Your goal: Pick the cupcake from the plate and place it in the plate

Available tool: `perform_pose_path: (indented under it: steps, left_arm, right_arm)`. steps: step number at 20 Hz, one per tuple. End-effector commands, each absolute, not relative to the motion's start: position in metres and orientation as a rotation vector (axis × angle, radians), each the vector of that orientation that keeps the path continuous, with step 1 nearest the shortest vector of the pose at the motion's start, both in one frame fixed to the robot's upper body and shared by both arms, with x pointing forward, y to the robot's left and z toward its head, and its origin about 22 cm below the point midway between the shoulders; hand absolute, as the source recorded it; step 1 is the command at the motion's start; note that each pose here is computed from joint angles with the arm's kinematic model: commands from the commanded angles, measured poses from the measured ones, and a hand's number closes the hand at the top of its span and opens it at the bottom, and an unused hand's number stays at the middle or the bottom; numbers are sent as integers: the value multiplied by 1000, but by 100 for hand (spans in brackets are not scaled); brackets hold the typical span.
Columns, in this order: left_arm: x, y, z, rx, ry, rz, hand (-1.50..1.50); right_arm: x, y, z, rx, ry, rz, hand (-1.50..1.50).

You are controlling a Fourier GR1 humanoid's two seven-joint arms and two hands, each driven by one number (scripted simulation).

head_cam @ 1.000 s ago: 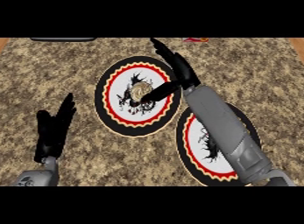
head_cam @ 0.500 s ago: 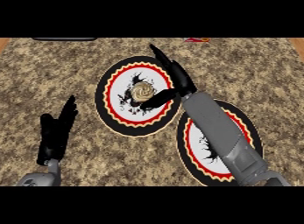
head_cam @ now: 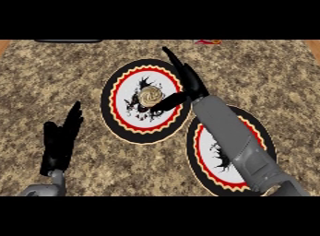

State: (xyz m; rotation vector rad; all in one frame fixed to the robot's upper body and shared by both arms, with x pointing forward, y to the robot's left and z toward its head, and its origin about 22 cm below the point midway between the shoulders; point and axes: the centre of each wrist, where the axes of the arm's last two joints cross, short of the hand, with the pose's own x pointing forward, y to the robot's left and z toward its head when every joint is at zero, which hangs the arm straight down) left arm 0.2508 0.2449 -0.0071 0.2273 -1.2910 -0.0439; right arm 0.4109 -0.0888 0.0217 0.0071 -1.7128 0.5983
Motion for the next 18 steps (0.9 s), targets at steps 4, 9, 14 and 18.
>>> perform_pose_path:
  steps: [4, 9, 14, 18]
  left_arm:
    - [248, 245, -12, 255, -1290, -44, 0]
    - [252, 239, -5, 234, -1277, -31, 0]
    - [254, 244, -18, 222, -1306, -55, 0]
    - [239, 245, -6, 243, -1304, -45, 0]
  right_arm:
    - [403, -95, 5, -73, -1701, 610, -150]
    - [406, -120, 0, -102, -1668, 604, -150]
    - [417, -131, 5, -152, -1697, 570, -150]
    - [403, -159, -23, -171, -1689, 530, -150]
